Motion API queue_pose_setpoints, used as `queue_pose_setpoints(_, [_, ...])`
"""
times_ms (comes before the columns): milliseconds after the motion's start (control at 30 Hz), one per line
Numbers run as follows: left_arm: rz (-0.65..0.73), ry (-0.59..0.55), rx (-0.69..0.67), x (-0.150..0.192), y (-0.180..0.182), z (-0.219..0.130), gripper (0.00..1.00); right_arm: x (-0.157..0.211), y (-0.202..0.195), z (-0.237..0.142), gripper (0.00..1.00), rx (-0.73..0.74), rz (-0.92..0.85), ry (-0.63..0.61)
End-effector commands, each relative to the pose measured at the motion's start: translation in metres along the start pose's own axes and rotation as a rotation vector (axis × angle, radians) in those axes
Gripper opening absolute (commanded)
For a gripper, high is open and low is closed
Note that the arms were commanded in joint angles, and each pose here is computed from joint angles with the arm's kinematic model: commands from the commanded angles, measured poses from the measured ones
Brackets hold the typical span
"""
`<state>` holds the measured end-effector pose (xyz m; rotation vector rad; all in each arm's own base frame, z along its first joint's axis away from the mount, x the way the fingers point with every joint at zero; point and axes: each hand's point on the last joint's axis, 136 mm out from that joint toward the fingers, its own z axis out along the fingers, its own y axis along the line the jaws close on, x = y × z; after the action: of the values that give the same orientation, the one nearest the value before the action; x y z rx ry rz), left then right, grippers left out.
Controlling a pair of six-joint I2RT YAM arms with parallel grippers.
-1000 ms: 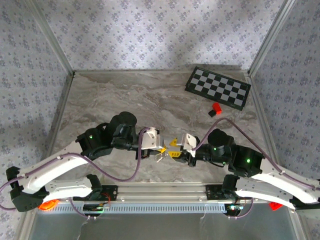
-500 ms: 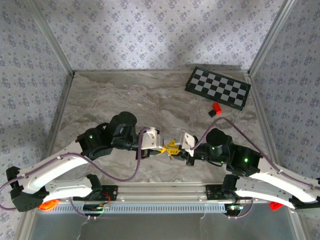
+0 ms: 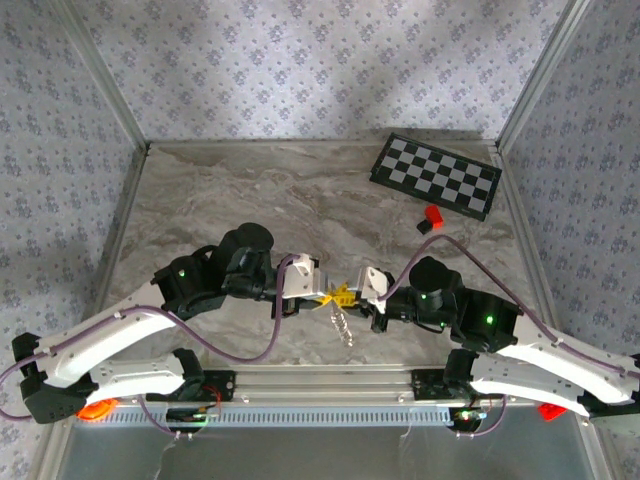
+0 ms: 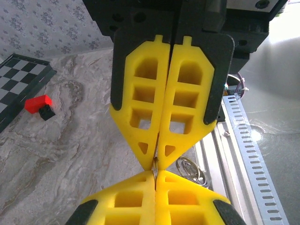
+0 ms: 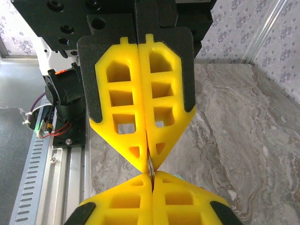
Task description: Put the keys on the keyring
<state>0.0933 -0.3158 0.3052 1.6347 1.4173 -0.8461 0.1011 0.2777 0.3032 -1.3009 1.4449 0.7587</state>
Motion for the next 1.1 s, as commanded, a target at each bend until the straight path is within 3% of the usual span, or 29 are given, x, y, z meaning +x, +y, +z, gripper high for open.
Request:
queue_pose_setpoints(0, [0.029,-0.069,0.026,-0.020,-0.006,-0.005,0.00,0.000,-0.003,0.002,0.00,0.018,-0.007,-0.002])
queue_pose_setpoints(133, [0.021,-0.086,0.040,-0.021,-0.008,-0.003,0.03,-0.006,-0.008,-0.004,0.00,0.052,-0.012,-0.030])
queue_pose_setpoints(233, [0.012,-0.098,0.020,-0.021,-0.006,-0.005,0.31,-0.011,-0.008,-0.010,0.00,0.060,-0.014,-0.071])
queue_pose_setpoints(333, [-0.015,-0.128,-0.048,-0.020,0.000,-0.011,0.40,-0.018,-0.003,-0.016,0.00,0.038,-0.004,-0.132])
queue_pose_setpoints(500, [-0.069,-0.242,-0.115,-0.025,0.002,-0.027,0.44,-0.033,0.008,-0.025,0.00,-0.022,0.028,-0.249])
queue_pose_setpoints(733, [-0.103,-0.390,-0.086,-0.039,-0.008,-0.038,0.39,-0.056,0.016,-0.038,0.00,-0.084,0.070,-0.408])
queue_pose_setpoints(1067, [-0.078,-0.464,-0.029,-0.055,-0.015,-0.041,0.32,-0.068,0.016,-0.042,0.00,-0.106,0.101,-0.502])
